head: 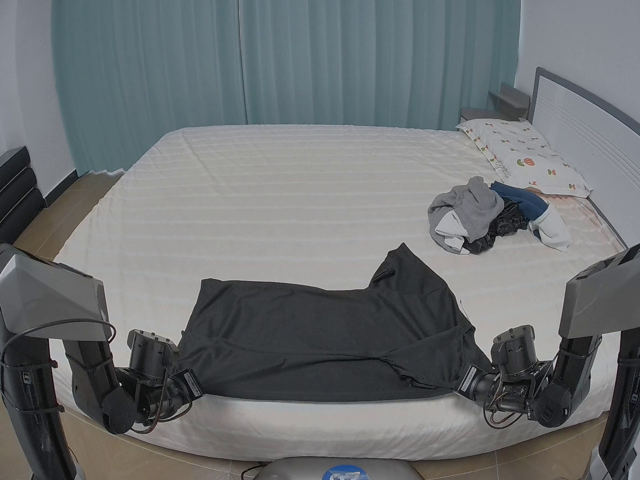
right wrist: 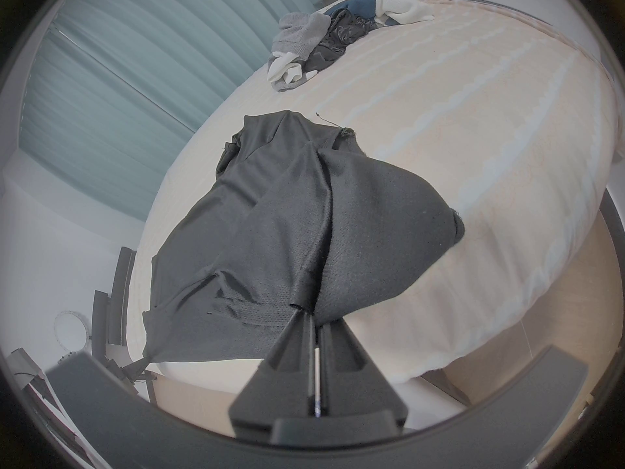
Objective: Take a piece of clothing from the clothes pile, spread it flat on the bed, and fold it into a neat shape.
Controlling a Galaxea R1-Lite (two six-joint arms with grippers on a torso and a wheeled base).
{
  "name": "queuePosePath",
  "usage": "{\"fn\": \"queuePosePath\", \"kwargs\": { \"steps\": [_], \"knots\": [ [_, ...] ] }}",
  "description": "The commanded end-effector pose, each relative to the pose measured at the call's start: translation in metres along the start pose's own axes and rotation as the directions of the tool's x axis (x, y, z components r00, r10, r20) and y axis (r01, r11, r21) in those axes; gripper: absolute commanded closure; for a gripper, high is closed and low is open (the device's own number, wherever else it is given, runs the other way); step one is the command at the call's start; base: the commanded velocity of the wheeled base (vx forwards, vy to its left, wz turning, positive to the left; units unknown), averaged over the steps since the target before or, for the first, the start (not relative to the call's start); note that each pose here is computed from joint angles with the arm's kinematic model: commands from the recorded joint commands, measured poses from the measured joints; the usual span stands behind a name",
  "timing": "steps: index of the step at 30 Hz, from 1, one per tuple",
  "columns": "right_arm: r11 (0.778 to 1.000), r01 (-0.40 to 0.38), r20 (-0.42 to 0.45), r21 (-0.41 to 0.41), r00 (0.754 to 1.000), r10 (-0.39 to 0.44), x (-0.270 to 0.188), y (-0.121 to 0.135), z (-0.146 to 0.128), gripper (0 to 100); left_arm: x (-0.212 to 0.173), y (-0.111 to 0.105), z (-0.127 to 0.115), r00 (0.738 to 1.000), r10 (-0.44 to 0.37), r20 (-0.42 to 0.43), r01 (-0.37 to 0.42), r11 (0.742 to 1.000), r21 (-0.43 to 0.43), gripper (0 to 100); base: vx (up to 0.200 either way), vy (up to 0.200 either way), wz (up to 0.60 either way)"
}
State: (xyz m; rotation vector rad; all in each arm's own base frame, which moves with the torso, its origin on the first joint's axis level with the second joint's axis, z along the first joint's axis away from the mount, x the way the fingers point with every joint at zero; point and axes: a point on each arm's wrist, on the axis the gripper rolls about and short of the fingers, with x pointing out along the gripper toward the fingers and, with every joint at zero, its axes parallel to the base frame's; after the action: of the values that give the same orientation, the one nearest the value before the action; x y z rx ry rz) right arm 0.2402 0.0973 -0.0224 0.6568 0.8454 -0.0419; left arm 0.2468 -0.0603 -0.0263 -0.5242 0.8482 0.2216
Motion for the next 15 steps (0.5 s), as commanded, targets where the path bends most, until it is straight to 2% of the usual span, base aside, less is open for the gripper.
{"fn": "queuePosePath", "kwargs": {
  "steps": [1,6,7,8,15],
  "knots": [
    [1.000,0.021,-0.017,-0.010,1.000,-0.021,0.0038,-0.0041,-0.0037,100,0.0011,0.0014,-0.0032,1.000,0.009,-0.013,-0.009,1.000,0.009,100,0.000,0.000,0.00],
    [0.999,0.030,-0.025,-0.015,0.999,-0.031,0.0057,-0.0060,-0.0053,100,0.0016,0.0020,-0.0046,1.000,0.012,-0.020,-0.012,1.000,0.011,100,0.000,0.000,0.00],
    [0.999,0.030,-0.025,-0.017,0.999,-0.031,0.0062,-0.0059,-0.0053,100,0.0014,0.0017,-0.0054,1.000,0.012,-0.023,-0.011,1.000,0.014,0,0.000,0.000,0.00],
    [0.999,0.028,-0.023,-0.018,0.999,-0.028,0.0066,-0.0054,-0.0049,0,0.0011,0.0015,-0.0062,1.000,0.011,-0.025,-0.011,1.000,0.017,0,0.000,0.000,0.00],
    [1.000,0.018,0.002,-0.005,1.000,-0.018,0.0013,-0.0050,0.0019,0,-0.0010,0.0004,-0.0046,1.000,0.004,-0.015,-0.004,1.000,0.016,0,0.000,0.000,0.00]
  ]
}}
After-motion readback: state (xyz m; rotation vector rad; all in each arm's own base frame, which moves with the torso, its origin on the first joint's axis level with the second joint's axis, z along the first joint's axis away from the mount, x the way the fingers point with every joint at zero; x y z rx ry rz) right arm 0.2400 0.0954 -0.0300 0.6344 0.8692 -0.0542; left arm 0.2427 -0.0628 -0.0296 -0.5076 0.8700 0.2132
